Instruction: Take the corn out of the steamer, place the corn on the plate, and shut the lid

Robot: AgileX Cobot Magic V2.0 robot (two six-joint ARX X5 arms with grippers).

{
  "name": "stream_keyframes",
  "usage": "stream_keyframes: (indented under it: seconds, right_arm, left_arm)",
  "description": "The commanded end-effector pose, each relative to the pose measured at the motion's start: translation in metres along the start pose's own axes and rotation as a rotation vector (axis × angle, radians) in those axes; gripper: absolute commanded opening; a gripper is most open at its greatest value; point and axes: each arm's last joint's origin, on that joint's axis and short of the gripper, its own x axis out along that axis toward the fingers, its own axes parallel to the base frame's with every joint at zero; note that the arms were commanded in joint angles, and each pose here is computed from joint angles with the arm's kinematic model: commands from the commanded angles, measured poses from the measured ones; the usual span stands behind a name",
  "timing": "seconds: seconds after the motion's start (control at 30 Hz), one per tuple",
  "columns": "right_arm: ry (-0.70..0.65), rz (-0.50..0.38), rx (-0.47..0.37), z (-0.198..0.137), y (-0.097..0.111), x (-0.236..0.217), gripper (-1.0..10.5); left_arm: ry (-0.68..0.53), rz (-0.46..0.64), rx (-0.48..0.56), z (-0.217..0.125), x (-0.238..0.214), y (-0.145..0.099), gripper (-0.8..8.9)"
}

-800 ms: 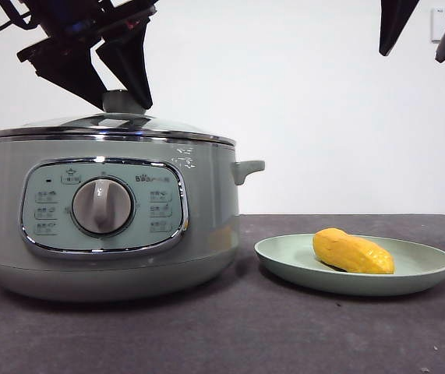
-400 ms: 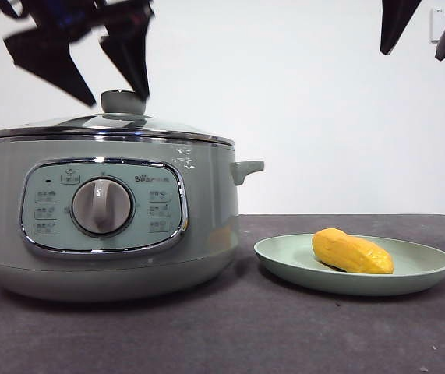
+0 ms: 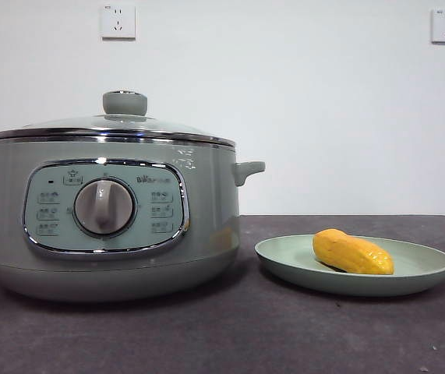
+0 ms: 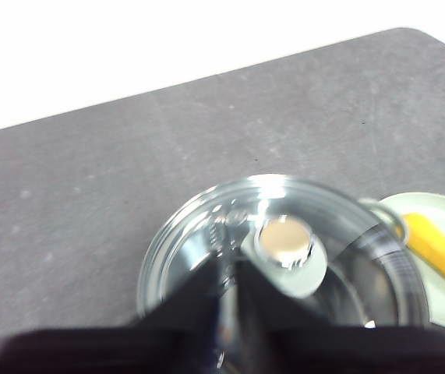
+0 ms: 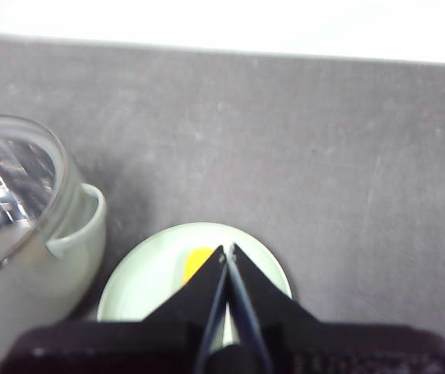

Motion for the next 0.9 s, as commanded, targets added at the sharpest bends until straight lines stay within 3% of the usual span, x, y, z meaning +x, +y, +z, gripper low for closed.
stream_keyframes:
  seconds: [0.03,0.23,0.37,0.53,0.8,0.9]
  right_arm:
    - [-0.073,0.005,0.039,-0.023,-0.002,-0.007,-0.1]
    - [-0.122,-0.008,0.052,-0.056,-0.007,-0.016,-0.1]
    - [-0.086,-0.076,0.069,-0.060,-0.009,-0.016,0.0]
    - [-0.063,-0.080,0.065,-0.062,-0.009,-0.016,0.0]
    - [-0.031,-0.081,0.059,-0.065,-0.009,-0.016,0.0]
    - [-0.023,-0.082,0.058,-0.066,-0.009,-0.016,0.0]
  left_arm:
    - [-0.019,0.002,0.016,-0.027,0.001,0.000,-0.08]
    - [-0.069,-0.012,0.002,-0.067,-0.001,0.003,-0.08]
    - [0.025,-0.004,0.000,-0.075,-0.002,0.004,-0.03]
    - [0.098,0.000,0.018,-0.082,-0.001,0.004,-0.03]
    - [0.110,0.001,0.020,-0.083,-0.001,0.005,-0.03]
    - [0.068,0.023,0.097,-0.084,-0.016,0.010,-0.03]
